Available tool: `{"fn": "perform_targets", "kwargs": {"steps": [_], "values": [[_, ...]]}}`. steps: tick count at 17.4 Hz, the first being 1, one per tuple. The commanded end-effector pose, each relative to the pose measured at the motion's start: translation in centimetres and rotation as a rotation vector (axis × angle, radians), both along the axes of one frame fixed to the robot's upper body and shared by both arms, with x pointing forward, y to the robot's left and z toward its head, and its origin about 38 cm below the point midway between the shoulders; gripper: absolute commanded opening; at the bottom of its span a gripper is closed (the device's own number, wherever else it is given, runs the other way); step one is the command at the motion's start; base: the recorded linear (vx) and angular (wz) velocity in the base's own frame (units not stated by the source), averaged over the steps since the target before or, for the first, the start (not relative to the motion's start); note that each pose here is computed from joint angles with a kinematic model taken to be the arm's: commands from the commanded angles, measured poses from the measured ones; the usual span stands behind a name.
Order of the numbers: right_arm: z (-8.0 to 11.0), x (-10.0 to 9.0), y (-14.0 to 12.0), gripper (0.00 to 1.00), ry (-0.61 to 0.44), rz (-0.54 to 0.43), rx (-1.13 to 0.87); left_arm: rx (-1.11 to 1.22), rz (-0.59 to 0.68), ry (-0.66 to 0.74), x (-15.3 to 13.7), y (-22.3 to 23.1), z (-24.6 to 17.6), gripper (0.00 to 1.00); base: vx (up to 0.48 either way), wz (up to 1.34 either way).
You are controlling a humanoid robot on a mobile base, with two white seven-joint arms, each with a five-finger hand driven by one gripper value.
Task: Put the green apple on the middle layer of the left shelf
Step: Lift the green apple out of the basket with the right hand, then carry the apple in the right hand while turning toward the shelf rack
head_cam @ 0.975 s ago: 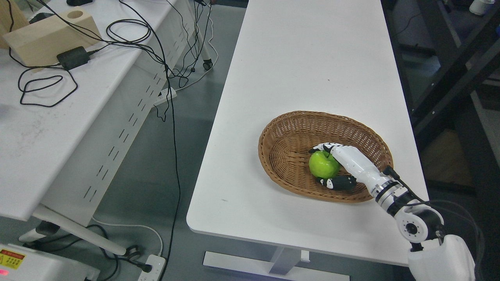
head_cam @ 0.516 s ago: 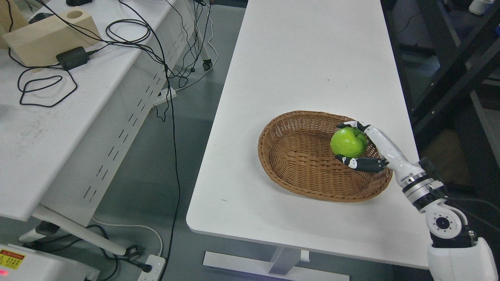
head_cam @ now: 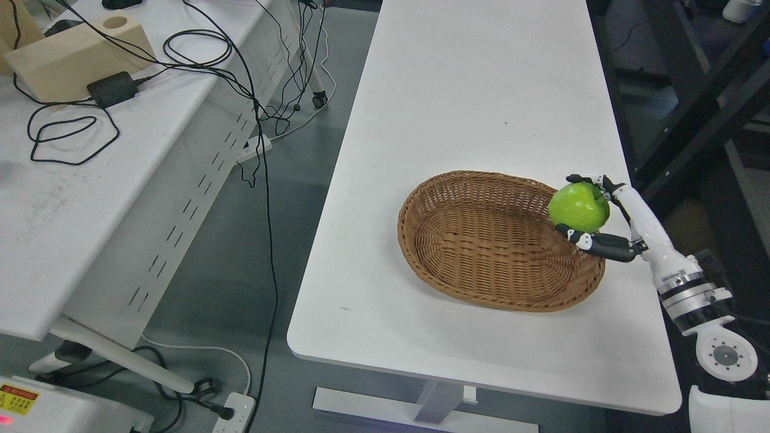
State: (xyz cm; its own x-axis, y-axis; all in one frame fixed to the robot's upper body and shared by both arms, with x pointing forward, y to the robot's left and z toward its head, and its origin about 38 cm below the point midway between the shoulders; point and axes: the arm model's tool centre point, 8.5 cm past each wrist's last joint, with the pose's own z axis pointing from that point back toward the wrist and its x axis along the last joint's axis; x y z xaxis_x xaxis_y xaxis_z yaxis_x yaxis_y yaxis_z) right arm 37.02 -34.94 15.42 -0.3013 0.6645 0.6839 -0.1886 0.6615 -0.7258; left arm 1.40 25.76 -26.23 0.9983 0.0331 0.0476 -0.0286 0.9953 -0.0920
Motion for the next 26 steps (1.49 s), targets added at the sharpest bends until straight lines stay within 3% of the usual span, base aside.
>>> {"fn": "perform_targets", "kwargs": {"steps": [1, 7, 14, 18, 26], "values": [[2.0, -1.6, -1.7, 0.01, -0.078, -0.057, 0.028, 0.017, -0.002, -0.021, 1.4, 1.1, 0.1, 1.00, 0.000, 0.00], [0.0, -2.7, -0.5, 0.00, -0.123, -0.123, 0.126, 0.017, -0.002, -0.021, 1.4, 1.1, 0.1, 1.00, 0.000, 0.00], [-2.9, -4.4, 0.5, 0.00, -0.170, -0.301, 0.127, 0.017, -0.001, -0.021, 1.4, 1.1, 0.1, 1.00, -0.029, 0.00], [-3.6, -5.6, 0.7, 0.00, -0.191, -0.310, 0.149, 0.017, -0.001, -0.021, 1.4, 1.1, 0.1, 1.00, -0.121, -0.07], [-4.1, -6.1, 0.6, 0.00, -0.178, -0.310, 0.143, 0.017, -0.001, -0.021, 1.4, 1.1, 0.1, 1.00, -0.172, -0.05]]}}
